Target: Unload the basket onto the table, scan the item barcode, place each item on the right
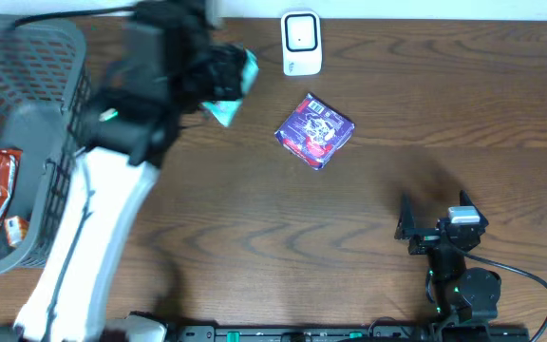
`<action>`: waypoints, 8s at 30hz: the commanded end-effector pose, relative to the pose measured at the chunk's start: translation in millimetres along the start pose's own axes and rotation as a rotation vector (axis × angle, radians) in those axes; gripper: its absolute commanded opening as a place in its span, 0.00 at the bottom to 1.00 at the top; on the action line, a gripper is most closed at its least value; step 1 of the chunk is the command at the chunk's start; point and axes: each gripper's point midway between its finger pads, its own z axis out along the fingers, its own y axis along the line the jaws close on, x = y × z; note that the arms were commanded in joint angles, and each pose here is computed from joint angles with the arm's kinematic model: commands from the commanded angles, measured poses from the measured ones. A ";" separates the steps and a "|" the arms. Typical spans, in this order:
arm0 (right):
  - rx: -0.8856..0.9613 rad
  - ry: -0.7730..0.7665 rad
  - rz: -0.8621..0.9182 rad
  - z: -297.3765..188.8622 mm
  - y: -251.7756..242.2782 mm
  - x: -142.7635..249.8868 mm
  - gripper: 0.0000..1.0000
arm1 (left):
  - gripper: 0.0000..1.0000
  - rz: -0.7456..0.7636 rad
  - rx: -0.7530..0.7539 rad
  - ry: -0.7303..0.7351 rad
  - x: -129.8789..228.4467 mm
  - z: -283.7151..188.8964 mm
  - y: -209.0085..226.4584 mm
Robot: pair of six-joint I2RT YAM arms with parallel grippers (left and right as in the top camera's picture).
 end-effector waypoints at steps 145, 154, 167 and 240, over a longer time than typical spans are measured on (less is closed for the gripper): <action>0.001 0.003 -0.010 0.0 -0.8 1.3 0.99 | 0.08 0.016 -0.226 0.353 124.1 124.7 66.6; 0.001 0.003 -0.010 0.0 -0.8 1.3 0.99 | 0.84 0.004 -0.221 0.293 109.5 143.2 76.8; 0.001 0.003 -0.010 0.0 -0.8 1.3 0.99 | 0.95 -0.109 -0.299 0.012 23.1 -13.0 110.3; 0.001 0.003 -0.010 0.0 -0.8 1.3 0.99 | 0.07 -0.746 -0.957 -0.668 -11.1 -268.6 334.3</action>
